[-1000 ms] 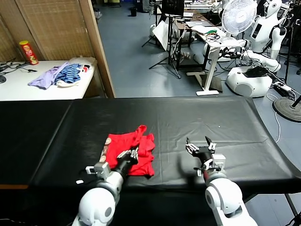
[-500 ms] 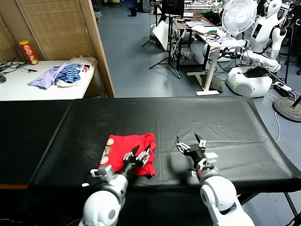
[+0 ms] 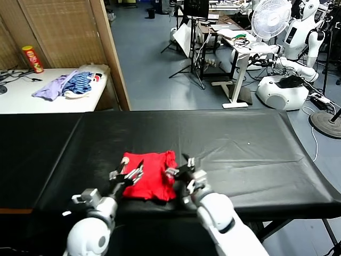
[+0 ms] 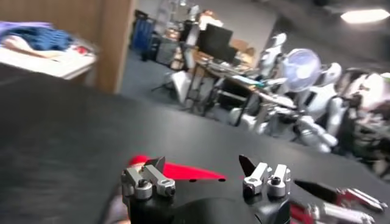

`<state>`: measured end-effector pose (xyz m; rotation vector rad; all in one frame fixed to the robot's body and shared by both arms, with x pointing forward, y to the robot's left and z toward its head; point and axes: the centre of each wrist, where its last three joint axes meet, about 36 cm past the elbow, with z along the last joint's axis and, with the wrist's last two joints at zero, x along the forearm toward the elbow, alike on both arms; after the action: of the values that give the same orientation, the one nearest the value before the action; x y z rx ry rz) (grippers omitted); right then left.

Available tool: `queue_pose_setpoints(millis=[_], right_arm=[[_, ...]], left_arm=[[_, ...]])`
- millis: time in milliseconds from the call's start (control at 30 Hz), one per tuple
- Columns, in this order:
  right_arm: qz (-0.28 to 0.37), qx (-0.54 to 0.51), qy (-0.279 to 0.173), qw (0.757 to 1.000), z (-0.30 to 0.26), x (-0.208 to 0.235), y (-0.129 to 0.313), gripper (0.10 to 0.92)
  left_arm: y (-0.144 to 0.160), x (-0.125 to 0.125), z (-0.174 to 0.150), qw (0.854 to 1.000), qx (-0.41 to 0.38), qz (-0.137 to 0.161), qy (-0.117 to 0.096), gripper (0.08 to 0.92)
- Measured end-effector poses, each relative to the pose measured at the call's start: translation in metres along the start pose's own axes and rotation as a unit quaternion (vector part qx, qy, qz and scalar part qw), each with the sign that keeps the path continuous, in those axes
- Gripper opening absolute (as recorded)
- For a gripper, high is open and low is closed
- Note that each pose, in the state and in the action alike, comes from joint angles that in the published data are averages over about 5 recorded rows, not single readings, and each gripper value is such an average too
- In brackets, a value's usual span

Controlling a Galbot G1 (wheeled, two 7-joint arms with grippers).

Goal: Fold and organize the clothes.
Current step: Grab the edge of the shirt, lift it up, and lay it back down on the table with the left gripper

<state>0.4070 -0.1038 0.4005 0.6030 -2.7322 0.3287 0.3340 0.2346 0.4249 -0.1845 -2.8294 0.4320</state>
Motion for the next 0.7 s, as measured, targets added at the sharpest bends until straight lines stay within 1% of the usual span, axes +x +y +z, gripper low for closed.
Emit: queue_pose_setpoints(millis=[100,200,333,433,567,700], right_arm=[[0.023,0.034,0.002,0.999,0.009,-0.004,0.007,0.798],[0.033,0.032,-0.013,0.999,0.012,-0.006,0.011,0.798],[0.028,-0.021,-0.045,0.998,0.006,-0.002,0.011,0.798],[0.019,-0.067,-0.062,0.996,-0.001,0.006,0.004,0.798],[0.011,-0.120,-0.080,0.989,-0.012,0.024,-0.012,0.798],[0.016,-0.146,-0.098,0.984,-0.020,0.043,-0.027,0.798]], left_arm=[[0.007,-0.001,0.001,1.000,0.002,-0.011,0.001,0.798],[0.014,-0.002,0.002,1.000,0.010,-0.017,0.004,0.798],[0.025,-0.004,0.003,0.999,0.036,-0.017,0.010,0.798],[0.033,-0.007,0.003,0.997,0.069,-0.015,0.019,0.798],[0.046,-0.012,0.005,0.993,0.116,-0.014,0.026,0.798],[0.056,-0.015,0.012,0.986,0.162,-0.008,0.034,0.798]])
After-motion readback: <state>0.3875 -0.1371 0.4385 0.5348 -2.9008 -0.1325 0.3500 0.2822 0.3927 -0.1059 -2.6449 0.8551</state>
